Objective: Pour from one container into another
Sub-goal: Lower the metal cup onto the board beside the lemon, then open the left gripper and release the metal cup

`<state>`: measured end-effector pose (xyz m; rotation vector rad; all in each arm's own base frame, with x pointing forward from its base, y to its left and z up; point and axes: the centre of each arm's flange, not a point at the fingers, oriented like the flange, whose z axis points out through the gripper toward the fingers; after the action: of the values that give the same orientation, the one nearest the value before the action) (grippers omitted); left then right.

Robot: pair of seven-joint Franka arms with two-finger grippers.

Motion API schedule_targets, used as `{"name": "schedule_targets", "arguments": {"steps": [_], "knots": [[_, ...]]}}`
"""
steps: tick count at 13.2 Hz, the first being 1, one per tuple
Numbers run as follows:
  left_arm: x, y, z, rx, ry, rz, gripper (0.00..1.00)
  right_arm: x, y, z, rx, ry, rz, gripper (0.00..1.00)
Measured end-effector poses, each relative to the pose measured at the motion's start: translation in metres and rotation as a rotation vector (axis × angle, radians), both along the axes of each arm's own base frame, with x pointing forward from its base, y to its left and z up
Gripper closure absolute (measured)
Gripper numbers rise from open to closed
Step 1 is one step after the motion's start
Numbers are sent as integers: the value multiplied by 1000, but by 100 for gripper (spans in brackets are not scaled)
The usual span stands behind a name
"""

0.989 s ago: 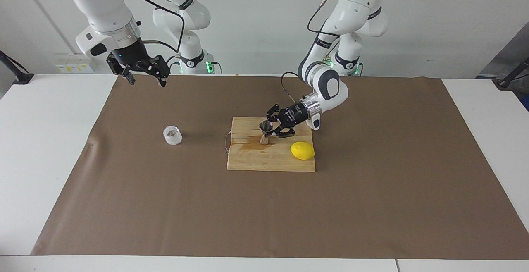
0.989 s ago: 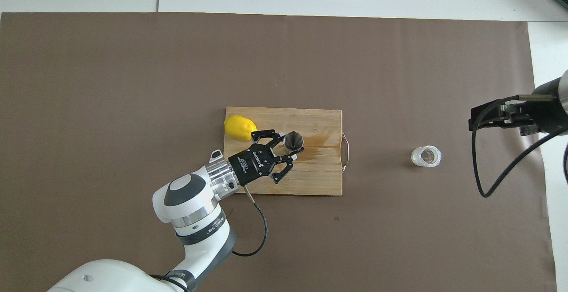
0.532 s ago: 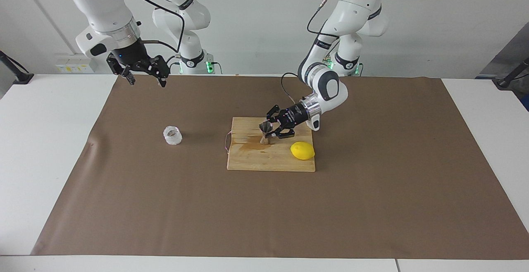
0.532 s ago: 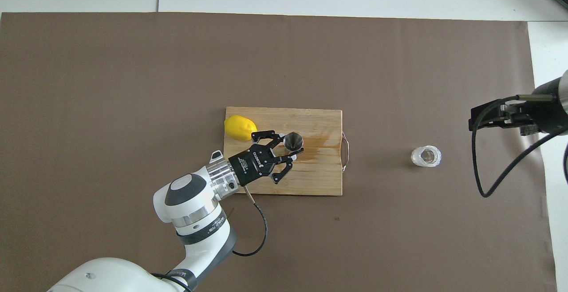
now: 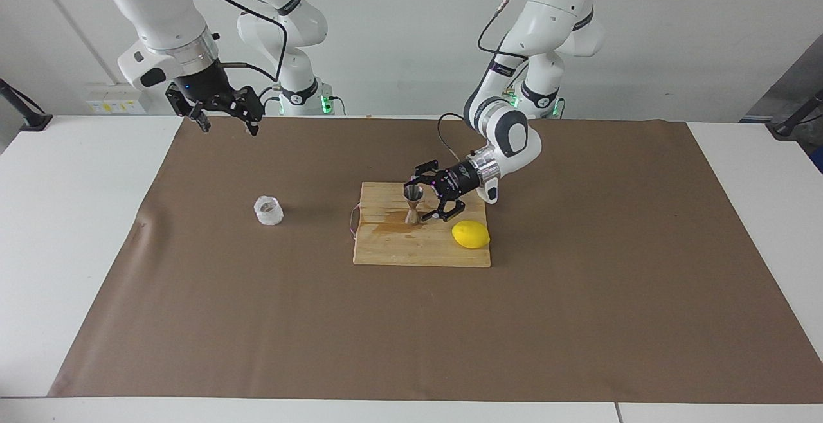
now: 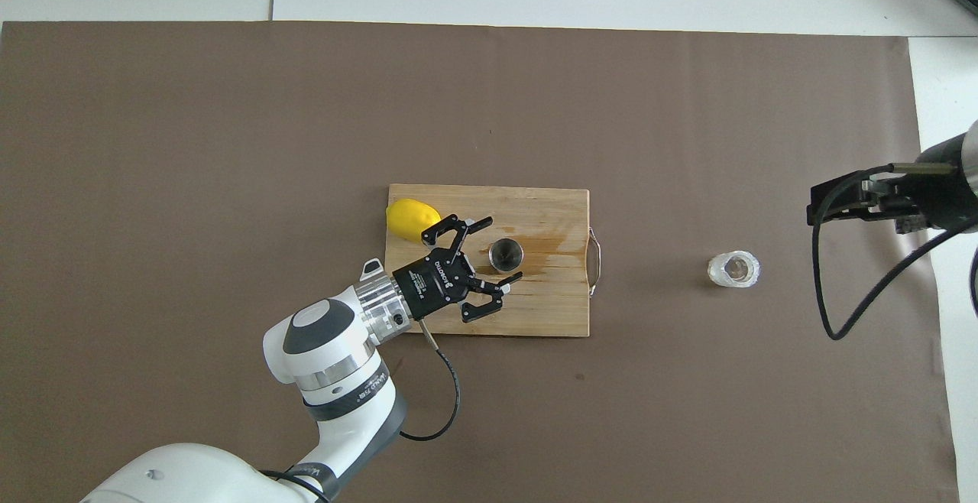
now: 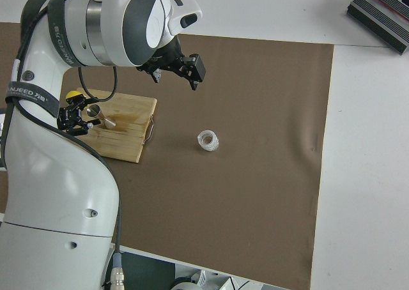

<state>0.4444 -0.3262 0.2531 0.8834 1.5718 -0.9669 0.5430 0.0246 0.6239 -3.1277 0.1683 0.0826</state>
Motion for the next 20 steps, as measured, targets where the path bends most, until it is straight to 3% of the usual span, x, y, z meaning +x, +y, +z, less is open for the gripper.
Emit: {"name": "schedule_targets", "arguments": {"steps": [14, 20], "knots": [[13, 43, 15, 71, -20, -5, 0, 0, 0, 0, 0, 0, 0, 0], [43, 101, 41, 63, 4, -115, 0, 0, 0, 0, 0, 0, 0, 0]]}}
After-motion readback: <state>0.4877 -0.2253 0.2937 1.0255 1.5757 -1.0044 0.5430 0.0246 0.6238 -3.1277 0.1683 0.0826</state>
